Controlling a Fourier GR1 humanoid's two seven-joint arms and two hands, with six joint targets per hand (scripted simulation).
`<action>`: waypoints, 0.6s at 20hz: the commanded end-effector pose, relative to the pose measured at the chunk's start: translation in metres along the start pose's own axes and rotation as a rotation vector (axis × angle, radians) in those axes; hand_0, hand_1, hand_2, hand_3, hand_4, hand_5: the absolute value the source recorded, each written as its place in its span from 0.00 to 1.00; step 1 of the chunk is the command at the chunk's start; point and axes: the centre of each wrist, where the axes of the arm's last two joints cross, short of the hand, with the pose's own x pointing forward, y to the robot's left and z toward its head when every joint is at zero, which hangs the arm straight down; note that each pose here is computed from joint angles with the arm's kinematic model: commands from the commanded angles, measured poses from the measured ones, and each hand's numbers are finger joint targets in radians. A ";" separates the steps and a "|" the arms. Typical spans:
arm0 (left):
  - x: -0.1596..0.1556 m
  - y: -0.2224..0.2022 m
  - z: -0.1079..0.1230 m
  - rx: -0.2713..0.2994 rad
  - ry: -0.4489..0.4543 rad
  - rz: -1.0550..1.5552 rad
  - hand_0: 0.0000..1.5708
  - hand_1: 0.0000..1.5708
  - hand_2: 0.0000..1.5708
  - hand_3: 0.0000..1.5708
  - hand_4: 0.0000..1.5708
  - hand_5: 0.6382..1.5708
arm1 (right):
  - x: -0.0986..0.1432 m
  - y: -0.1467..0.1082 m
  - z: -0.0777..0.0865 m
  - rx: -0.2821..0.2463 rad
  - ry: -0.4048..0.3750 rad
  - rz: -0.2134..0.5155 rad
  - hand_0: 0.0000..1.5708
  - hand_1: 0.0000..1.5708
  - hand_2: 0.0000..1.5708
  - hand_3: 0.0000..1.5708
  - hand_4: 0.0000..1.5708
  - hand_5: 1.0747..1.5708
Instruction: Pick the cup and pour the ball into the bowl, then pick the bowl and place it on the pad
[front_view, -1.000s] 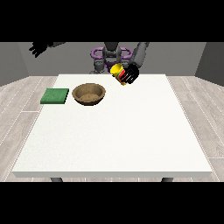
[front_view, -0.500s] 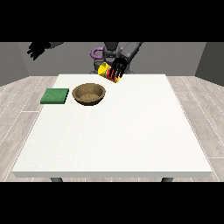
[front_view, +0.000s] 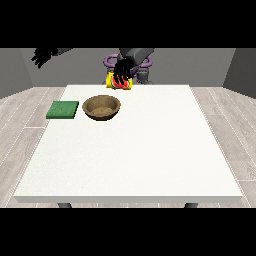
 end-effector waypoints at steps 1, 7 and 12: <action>0.010 -0.009 0.012 -0.026 0.002 -0.203 0.77 0.77 1.00 1.00 0.67 1.00 | -0.009 0.025 -0.010 0.051 0.020 -0.021 0.00 0.00 0.00 0.18 0.44 0.96; 0.032 0.027 0.008 -0.051 -0.079 -0.298 0.21 0.21 0.81 1.00 0.69 1.00 | -0.021 0.029 -0.011 0.033 -0.002 -0.004 0.00 0.00 0.00 0.21 0.44 0.96; 0.048 0.026 0.037 -0.057 -0.169 -0.261 0.00 0.00 0.67 0.98 0.70 1.00 | -0.013 0.006 -0.011 -0.042 0.024 0.005 0.00 0.00 0.00 0.09 0.46 0.95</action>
